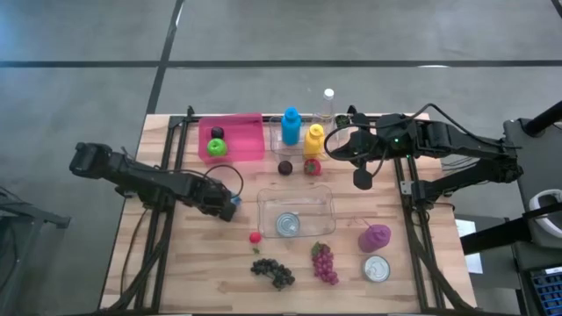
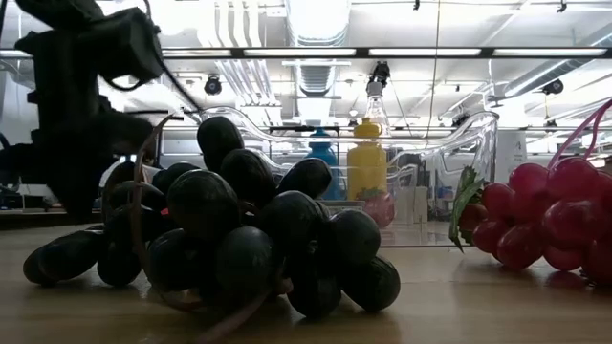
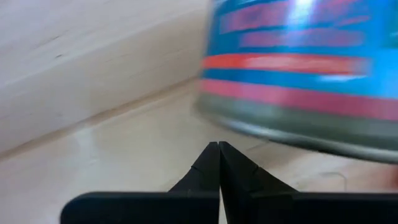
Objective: Pick & Place Food Item
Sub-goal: Put the blue pink tuna can into the bottom transparent bin
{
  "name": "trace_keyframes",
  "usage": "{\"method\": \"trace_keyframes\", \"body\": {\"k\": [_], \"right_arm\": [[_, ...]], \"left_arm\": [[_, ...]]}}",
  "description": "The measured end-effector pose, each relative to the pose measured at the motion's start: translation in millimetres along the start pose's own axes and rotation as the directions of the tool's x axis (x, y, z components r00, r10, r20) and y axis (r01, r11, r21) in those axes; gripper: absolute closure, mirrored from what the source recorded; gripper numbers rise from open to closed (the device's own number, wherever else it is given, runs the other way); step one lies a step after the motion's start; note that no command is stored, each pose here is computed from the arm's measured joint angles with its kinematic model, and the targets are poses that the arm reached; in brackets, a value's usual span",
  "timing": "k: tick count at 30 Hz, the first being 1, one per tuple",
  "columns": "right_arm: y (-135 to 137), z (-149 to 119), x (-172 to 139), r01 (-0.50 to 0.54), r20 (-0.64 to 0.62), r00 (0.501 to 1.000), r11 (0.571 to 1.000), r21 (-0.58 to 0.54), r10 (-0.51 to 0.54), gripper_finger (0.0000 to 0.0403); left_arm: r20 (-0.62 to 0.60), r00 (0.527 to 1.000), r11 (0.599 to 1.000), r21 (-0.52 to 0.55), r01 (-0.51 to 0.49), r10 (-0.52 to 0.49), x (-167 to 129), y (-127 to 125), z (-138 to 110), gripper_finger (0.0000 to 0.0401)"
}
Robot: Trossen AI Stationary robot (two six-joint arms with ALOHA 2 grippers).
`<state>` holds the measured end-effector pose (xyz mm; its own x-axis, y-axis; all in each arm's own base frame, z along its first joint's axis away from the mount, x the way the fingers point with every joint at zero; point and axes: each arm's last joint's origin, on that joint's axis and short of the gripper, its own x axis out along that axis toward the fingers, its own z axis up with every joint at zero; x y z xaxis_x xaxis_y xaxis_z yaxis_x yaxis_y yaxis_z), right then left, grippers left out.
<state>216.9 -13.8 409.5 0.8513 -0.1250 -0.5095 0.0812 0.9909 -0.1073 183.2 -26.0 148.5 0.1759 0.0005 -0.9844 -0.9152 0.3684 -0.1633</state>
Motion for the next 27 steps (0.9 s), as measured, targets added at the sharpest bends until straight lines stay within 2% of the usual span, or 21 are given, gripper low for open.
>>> {"method": "trace_keyframes", "body": {"k": [12,20,27], "right_arm": [[0.0,0.0,0.0,0.0,0.0,1.0,1.0,0.018,0.0,0.0394],[0.0,-0.1,0.0,0.0,-0.001,1.0,1.0,0.019,0.0,0.0394],[0.0,-0.1,0.0,0.0,-0.001,1.0,1.0,0.019,0.0,0.0394]], "left_arm": [[0.002,0.994,0.992,0.07,0.106,-0.107,-32.4,-29.9,4.2,0.0401],[-0.018,0.99,0.982,0.124,0.139,-0.138,-63.6,-48.0,-5.0,0.0401],[0.002,0.993,0.985,0.125,0.119,-0.12,-87.1,-53.8,-4.3,0.04]]}}
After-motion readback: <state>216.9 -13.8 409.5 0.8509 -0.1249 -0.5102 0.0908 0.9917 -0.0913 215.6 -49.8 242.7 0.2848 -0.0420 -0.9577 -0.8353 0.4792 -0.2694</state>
